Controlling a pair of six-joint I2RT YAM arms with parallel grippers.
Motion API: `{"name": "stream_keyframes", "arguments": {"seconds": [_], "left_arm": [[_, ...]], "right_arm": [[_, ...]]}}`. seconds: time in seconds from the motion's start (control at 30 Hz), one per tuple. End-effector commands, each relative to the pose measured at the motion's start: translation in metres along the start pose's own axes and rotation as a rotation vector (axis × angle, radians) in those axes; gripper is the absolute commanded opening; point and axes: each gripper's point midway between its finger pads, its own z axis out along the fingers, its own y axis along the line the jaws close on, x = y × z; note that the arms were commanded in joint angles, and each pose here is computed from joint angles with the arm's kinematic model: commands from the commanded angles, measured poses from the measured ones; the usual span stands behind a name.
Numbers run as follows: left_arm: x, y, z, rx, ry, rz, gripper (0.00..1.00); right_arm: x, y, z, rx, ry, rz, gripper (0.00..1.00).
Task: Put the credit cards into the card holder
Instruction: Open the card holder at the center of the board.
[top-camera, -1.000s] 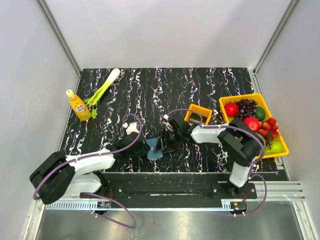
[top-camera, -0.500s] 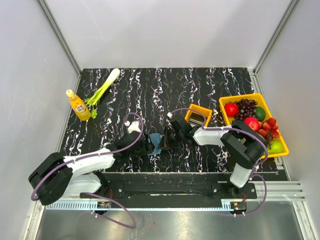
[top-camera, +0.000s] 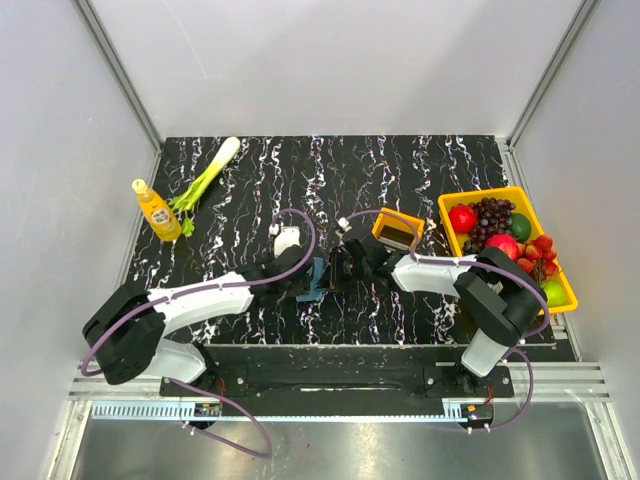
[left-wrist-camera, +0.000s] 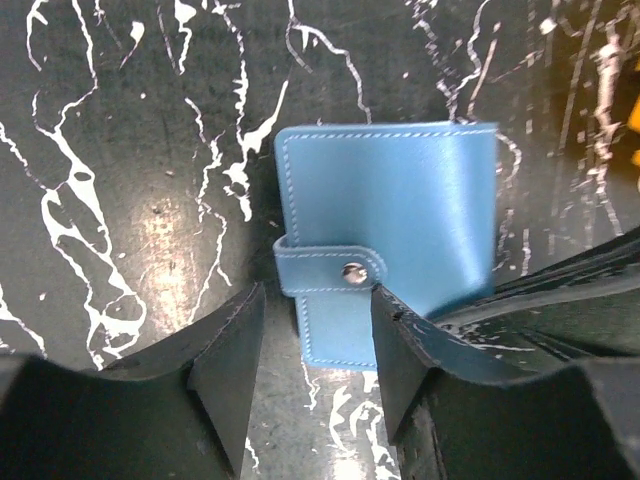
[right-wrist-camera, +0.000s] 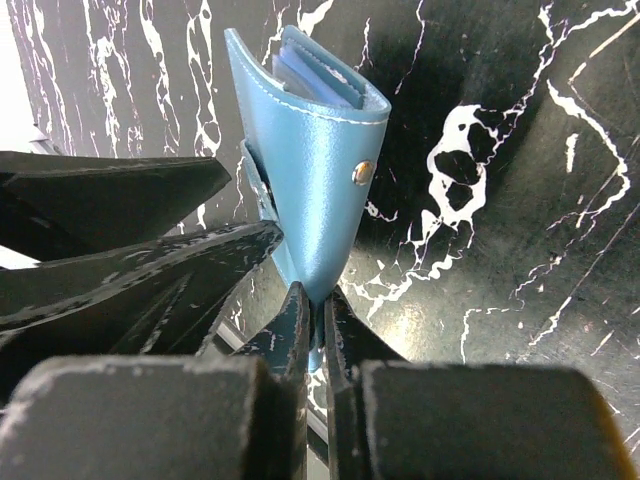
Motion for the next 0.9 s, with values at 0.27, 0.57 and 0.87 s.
{"name": "stream_keyframes", "arguments": {"seconds": [0.27, 0.57, 0.87], "left_arm": [[-0.027, -0.017, -0.003, -0.015, -0.068, 0.015, 0.60], [-0.019, -0.026, 0.008, 0.003, -0.027, 0.030, 0.57], [-0.010, -0.023, 0.024, -0.050, 0.003, 0.058, 0.44]], "right_arm": [[-0.012, 0.012, -0.009, -0.021, -0.068, -0.037, 0.01], [-0.011, 0.016, -0.012, -0.041, -0.070, -0.048, 0.01], [-0.010, 0.018, -0.015, -0.054, -0.071, -0.056, 0.01]]}}
